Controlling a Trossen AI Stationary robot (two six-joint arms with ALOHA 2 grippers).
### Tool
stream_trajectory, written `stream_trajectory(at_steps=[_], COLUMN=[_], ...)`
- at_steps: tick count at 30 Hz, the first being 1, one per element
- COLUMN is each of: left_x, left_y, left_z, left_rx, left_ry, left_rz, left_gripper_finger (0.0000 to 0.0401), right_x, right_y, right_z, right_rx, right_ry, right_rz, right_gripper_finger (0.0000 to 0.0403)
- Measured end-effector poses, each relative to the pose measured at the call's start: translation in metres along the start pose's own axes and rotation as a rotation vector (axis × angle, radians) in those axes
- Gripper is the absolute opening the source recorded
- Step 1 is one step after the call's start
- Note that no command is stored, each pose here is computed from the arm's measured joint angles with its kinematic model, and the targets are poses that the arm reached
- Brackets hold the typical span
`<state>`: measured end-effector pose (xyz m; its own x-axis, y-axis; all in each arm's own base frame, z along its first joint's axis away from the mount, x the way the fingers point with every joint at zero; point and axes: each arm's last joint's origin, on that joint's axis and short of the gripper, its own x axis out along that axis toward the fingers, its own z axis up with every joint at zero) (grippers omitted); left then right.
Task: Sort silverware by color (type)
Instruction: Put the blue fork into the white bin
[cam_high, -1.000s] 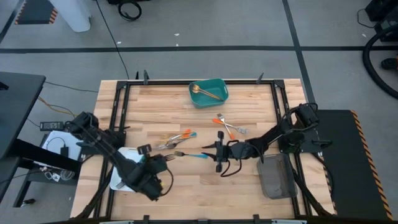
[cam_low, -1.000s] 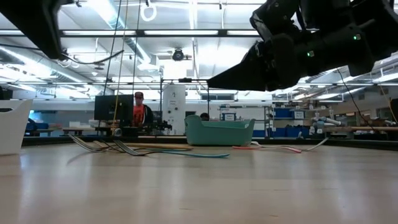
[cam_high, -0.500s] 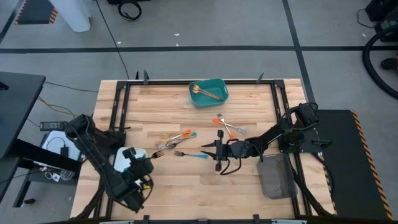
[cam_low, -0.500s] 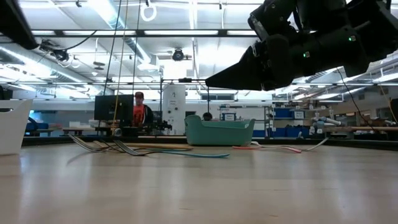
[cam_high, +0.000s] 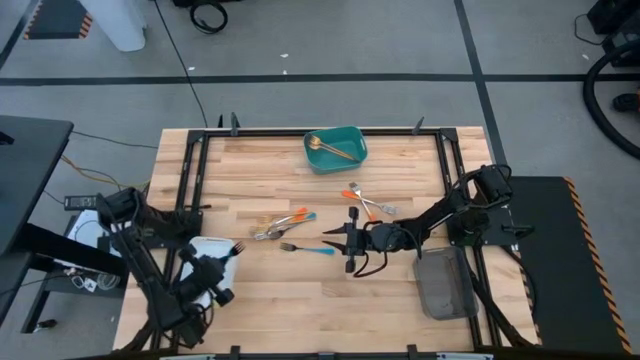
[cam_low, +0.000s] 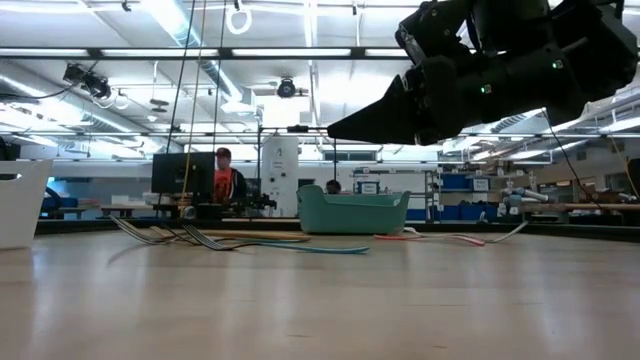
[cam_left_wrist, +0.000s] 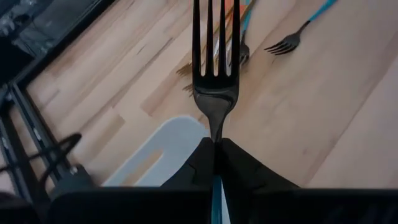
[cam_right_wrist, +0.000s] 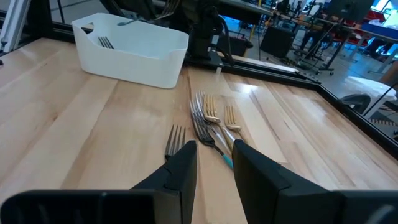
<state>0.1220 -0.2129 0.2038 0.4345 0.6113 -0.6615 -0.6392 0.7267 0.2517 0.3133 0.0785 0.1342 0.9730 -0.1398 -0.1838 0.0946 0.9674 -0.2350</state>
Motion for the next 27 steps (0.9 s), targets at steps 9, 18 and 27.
stream_trajectory(at_steps=[9, 18, 27], left_x=[0.004, 0.009, 0.009], left_y=[0.008, 0.008, 0.011], left_z=[-0.022, -0.032, -0.042], left_rx=[-0.083, -0.100, -0.092], left_ry=[0.039, 0.058, 0.096], left_rz=[0.012, -0.010, -0.019], left_gripper_finger=[0.0020, 0.0020, 0.0020], right_x=[0.000, 0.001, 0.001], right_y=[-0.001, -0.001, -0.001], right_z=[0.001, 0.000, 0.000], right_rx=[0.003, 0.002, -0.001], right_ry=[-0.007, -0.006, -0.003], right_rz=[-0.004, -0.002, 0.013], right_gripper_finger=[0.0110, 0.0110, 0.0110])
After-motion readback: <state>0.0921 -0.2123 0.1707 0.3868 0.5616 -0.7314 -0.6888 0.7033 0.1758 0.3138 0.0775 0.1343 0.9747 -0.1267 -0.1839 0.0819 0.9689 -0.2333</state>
